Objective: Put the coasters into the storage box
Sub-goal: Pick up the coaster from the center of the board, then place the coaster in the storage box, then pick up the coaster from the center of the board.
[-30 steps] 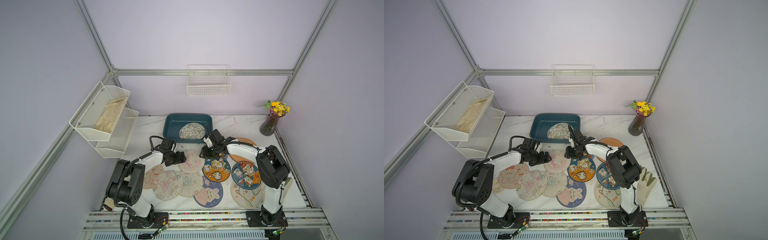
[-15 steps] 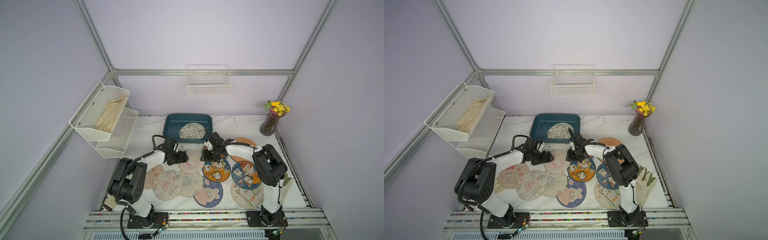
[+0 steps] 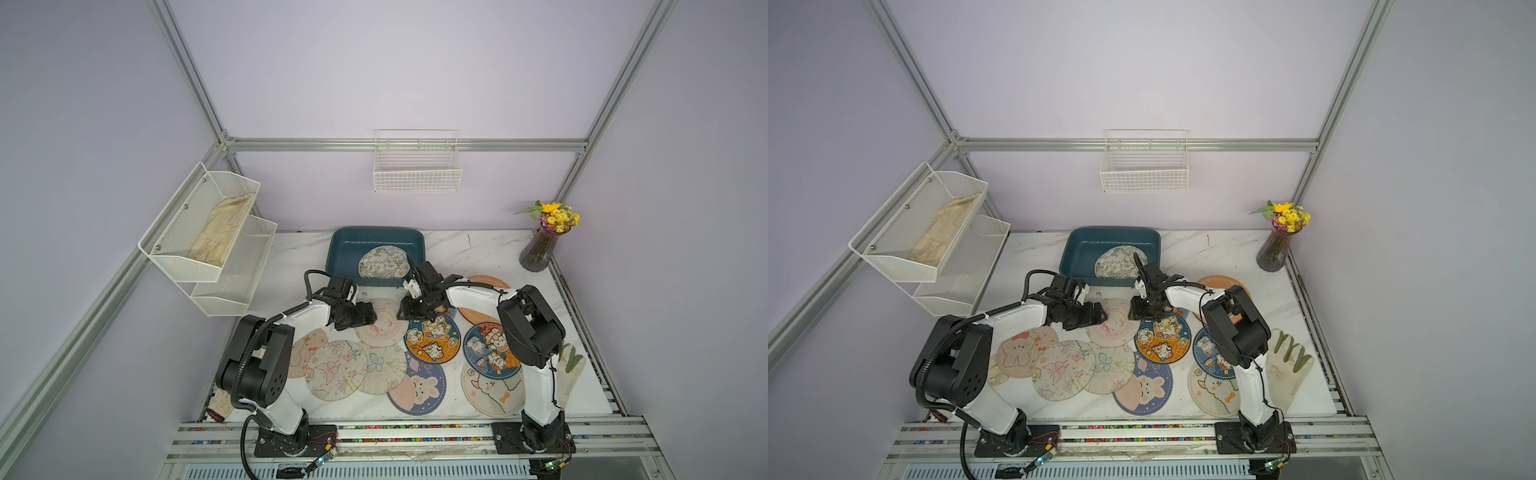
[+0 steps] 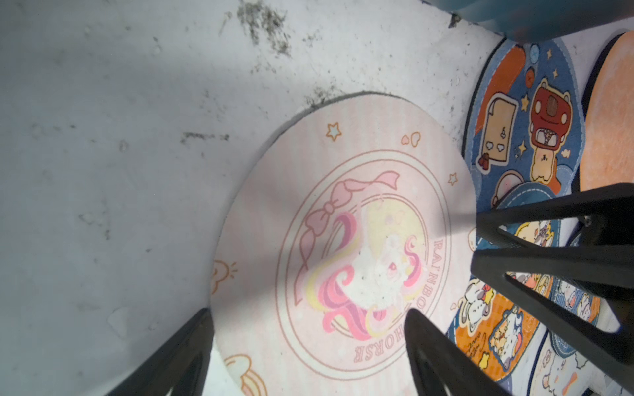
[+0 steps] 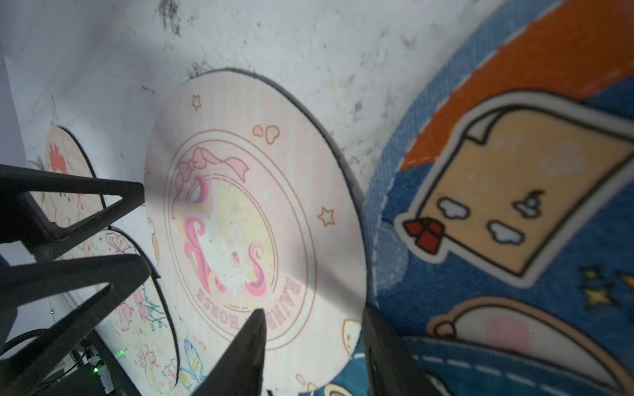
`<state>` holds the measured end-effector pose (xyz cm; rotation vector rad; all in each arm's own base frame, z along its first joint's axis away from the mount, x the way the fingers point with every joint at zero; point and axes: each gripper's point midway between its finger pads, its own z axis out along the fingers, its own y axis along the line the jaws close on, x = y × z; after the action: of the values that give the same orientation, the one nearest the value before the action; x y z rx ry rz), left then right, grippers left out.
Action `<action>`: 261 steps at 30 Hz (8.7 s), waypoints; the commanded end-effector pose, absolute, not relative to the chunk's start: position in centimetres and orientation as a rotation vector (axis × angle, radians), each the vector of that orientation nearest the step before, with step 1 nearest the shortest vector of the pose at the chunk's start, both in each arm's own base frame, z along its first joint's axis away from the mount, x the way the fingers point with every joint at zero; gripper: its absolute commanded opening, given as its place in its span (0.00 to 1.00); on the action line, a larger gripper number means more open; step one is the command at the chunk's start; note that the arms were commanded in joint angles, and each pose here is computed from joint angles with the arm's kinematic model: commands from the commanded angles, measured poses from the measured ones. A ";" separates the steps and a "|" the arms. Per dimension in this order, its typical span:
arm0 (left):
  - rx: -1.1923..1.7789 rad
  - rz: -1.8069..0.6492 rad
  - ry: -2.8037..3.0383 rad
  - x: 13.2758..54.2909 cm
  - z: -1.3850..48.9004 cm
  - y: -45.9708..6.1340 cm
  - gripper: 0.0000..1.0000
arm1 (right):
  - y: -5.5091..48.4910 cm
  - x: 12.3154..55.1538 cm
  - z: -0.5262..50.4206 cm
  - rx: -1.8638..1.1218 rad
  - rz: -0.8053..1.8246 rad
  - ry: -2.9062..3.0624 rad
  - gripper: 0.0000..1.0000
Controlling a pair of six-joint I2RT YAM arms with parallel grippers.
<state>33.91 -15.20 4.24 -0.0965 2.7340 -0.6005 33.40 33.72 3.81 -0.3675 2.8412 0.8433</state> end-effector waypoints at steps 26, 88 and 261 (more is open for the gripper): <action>-0.098 -0.619 2.689 34.7 5.9 -15.7 0.48 | 34.3 31.5 1.7 -0.420 0.841 2.918 0.33; 0.099 -0.837 2.248 57.1 21.6 -24.6 0.00 | 24.8 34.5 12.9 -0.075 0.887 2.661 0.58; 0.386 -0.815 2.481 32.6 20.4 -33.2 0.00 | 20.2 30.5 9.6 -0.067 0.947 2.792 0.67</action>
<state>30.91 -31.99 13.02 0.3636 2.6623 -0.7489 30.41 19.87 7.84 -0.0628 2.8225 0.8985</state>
